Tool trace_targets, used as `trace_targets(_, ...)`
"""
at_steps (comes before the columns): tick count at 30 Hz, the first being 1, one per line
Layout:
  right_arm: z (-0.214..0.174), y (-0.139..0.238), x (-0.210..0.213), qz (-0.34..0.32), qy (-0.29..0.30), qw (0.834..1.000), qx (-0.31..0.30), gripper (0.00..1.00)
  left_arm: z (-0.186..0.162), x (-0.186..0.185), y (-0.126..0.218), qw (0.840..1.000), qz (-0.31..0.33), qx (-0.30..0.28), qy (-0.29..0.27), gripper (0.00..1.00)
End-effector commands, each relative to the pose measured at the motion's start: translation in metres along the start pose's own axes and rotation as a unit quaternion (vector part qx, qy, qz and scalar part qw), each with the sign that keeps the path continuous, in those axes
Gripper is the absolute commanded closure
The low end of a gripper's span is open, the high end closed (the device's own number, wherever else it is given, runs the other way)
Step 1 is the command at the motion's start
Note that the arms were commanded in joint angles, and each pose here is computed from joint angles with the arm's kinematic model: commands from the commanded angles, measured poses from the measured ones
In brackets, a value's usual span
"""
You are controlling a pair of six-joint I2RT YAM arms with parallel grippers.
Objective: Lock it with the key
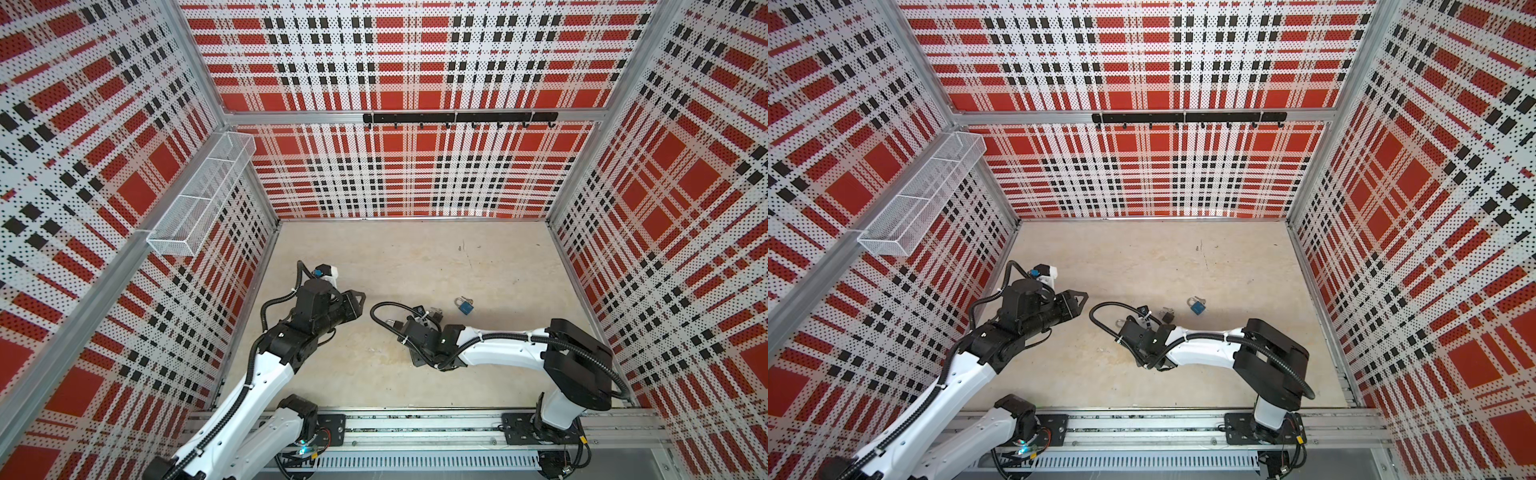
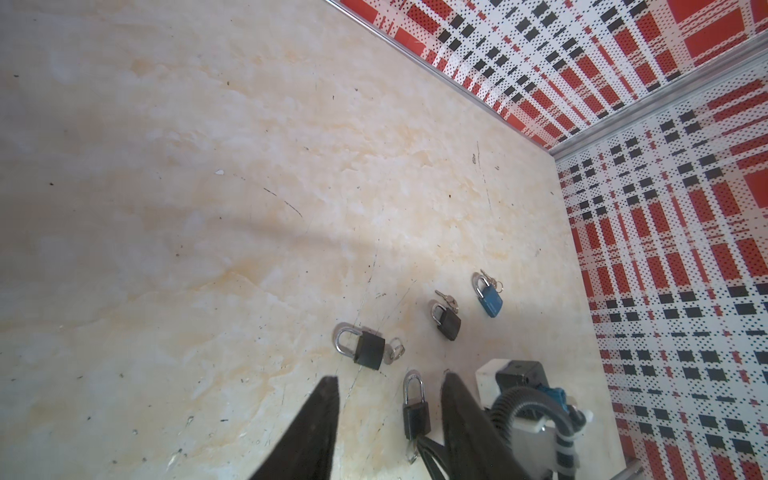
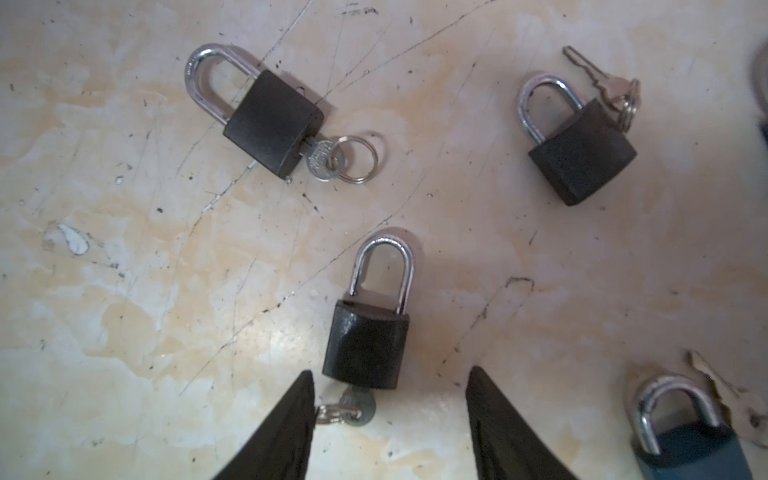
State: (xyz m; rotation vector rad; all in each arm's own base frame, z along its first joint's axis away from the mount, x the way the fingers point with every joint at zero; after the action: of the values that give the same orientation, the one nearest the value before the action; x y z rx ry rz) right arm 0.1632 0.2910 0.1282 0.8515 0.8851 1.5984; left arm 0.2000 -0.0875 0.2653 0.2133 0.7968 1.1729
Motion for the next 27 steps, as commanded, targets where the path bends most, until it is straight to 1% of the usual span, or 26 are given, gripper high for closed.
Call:
trace_targets(1,0.004,-0.005,0.007,-0.004,-0.008,1.0,-0.006,0.41,0.004,0.005,0.008,1.0,0.017,-0.008,0.003,0.55)
trace_targets(4,0.003,-0.011,0.011,0.002,-0.007,1.0,0.0,0.46,0.007,0.008,0.013,1.0,0.021,-0.015,0.006,0.54)
trace_targets(6,0.003,-0.015,0.014,0.001,-0.004,1.0,0.004,0.54,0.008,0.009,0.014,1.0,0.018,-0.014,0.008,0.54)
trace_targets(9,0.002,-0.019,0.014,-0.006,-0.002,1.0,0.011,0.59,0.01,0.015,0.015,0.999,0.025,-0.016,0.016,0.54)
trace_targets(14,0.001,-0.022,0.012,-0.013,-0.005,1.0,0.02,0.64,0.009,0.018,0.015,0.999,0.026,-0.017,0.021,0.54)
trace_targets(16,0.0,-0.023,0.01,-0.013,-0.007,1.0,0.023,0.64,0.008,0.019,0.015,0.999,0.026,-0.016,0.022,0.54)
trace_targets(19,-0.001,-0.023,0.008,-0.012,-0.008,1.0,0.028,0.59,0.008,0.02,0.014,0.999,0.025,-0.016,0.023,0.54)
trace_targets(23,-0.004,-0.026,0.007,-0.008,-0.009,0.999,0.035,0.59,0.007,0.022,0.014,0.999,0.027,-0.014,0.025,0.54)
trace_targets(25,-0.004,-0.027,0.007,-0.005,-0.01,0.999,0.037,0.61,0.007,0.022,0.014,0.999,0.026,-0.014,0.025,0.54)
trace_targets(27,-0.005,-0.028,0.008,-0.003,-0.009,0.999,0.039,0.67,0.007,0.023,0.014,0.999,0.025,-0.013,0.025,0.54)
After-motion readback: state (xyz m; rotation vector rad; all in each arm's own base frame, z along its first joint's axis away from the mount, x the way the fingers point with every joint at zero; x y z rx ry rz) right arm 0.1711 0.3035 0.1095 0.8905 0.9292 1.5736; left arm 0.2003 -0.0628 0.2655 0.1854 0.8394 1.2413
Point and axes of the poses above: each gripper's point midway between its finger pads, its own y axis back along the fingers, its own x axis along the line the jaws close on, z = x × y, the point moved 10 cm from there along y, back along the fingers, and after that the axes turned 9 degrees about -y, right-handed, at the moved point
